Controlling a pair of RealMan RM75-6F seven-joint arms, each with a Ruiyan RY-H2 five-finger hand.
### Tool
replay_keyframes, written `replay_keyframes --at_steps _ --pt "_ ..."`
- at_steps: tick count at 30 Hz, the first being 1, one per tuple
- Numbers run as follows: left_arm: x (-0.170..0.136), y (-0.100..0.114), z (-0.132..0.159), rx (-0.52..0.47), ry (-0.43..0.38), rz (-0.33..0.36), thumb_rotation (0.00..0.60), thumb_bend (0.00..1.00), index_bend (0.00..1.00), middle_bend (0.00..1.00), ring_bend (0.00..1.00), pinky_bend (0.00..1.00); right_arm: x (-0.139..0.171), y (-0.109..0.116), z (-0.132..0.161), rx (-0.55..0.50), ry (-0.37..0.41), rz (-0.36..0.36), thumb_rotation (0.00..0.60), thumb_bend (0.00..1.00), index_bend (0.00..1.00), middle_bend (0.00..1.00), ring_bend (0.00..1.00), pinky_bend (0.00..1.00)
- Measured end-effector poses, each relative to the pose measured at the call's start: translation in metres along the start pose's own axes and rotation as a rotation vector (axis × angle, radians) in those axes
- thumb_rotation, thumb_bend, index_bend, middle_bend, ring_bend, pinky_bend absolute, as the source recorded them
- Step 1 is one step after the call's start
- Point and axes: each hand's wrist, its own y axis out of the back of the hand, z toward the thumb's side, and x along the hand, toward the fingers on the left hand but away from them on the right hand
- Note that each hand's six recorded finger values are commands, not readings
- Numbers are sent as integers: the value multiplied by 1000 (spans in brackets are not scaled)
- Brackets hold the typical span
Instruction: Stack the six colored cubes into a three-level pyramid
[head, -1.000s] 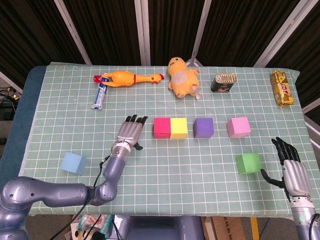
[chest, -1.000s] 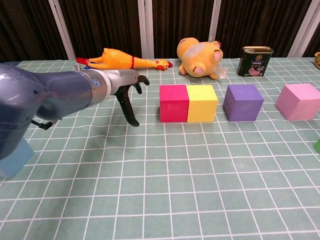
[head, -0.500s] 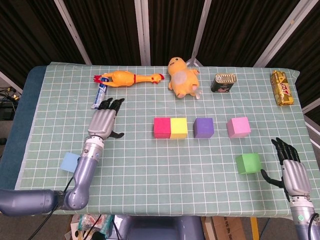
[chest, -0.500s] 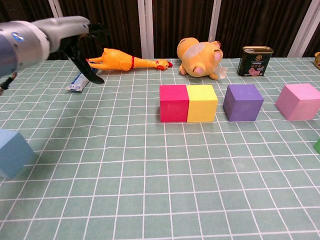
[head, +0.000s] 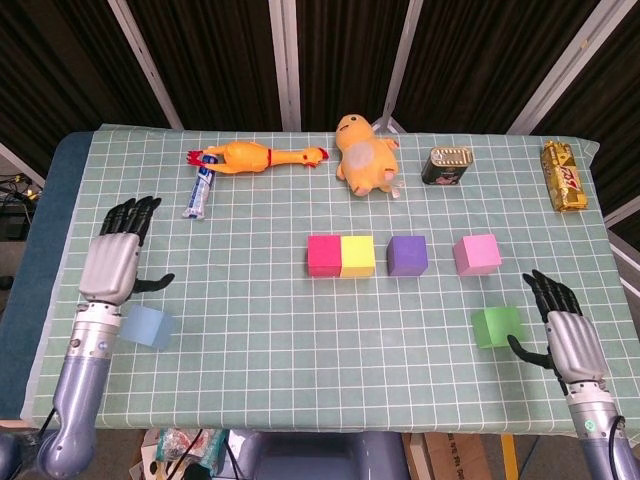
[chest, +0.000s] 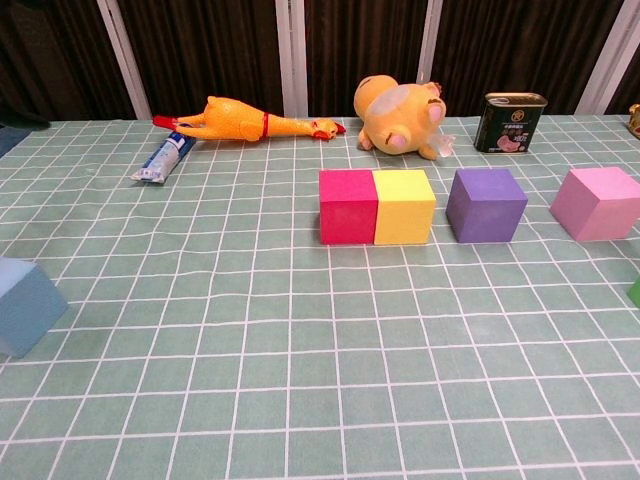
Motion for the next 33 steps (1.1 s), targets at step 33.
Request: replay_keyframes --at_steps 33 --pt "-22 54 -45 -168 56 99 600 67 0 32 3 52 -158 -50 137 339 222 275 600 262 0 125 27 0"
